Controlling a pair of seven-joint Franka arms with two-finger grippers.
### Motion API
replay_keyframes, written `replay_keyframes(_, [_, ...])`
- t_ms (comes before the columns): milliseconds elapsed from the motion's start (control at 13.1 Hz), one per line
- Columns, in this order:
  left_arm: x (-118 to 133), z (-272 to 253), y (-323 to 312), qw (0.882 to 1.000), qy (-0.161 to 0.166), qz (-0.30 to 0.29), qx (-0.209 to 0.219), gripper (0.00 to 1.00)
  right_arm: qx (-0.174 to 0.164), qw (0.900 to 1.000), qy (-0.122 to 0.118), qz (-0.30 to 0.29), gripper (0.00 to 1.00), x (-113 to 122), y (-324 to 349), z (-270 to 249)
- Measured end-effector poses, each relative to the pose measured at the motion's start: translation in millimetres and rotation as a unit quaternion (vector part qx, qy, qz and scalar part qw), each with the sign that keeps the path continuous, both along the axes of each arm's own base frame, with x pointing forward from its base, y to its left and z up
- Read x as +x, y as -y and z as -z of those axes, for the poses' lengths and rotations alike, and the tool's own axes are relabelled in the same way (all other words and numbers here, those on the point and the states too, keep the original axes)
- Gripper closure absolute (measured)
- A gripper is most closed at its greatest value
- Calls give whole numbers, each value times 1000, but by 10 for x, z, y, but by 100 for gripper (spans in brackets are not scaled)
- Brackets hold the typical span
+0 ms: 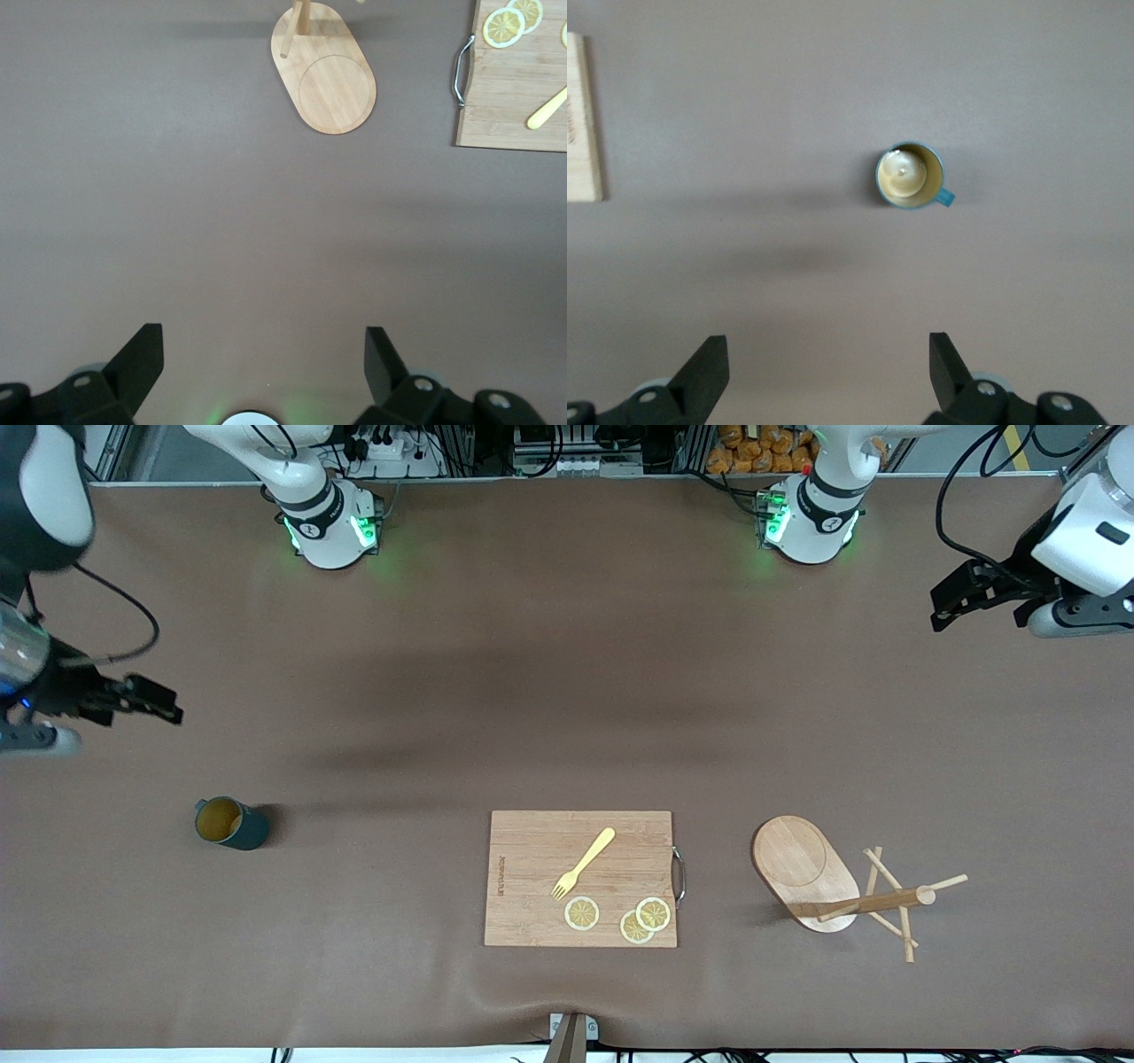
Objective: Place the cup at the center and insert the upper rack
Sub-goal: 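Reach the right gripper down to the teal mug and grasp its rim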
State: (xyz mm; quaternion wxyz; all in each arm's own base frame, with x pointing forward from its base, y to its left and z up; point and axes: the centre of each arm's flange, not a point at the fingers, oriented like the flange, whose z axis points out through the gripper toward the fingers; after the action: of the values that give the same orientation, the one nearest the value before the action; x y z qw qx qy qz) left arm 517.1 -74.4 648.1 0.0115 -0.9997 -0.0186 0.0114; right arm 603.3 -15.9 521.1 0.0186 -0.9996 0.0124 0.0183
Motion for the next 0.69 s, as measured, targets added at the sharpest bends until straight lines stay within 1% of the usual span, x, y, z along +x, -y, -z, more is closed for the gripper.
replay_keyframes(153, [5, 2, -19, 1000, 0, -2, 0, 0, 0, 1000, -9, 16, 0, 180, -63, 388])
replay_keyframes(382, [16, 3, -63, 1000, 0, -6, 0, 0, 0, 999, -34, 26, 0, 331, -84, 895])
replay_keyframes(612, [34, 7, -86, 1000, 4, -8, -1, 0, -5, 999, -33, 27, 0, 482, -53, 1324])
replay_keyframes(688, [42, 11, -90, 1000, 5, -9, -1, 0, -10, 999, -37, 28, 0, 515, -24, 1482])
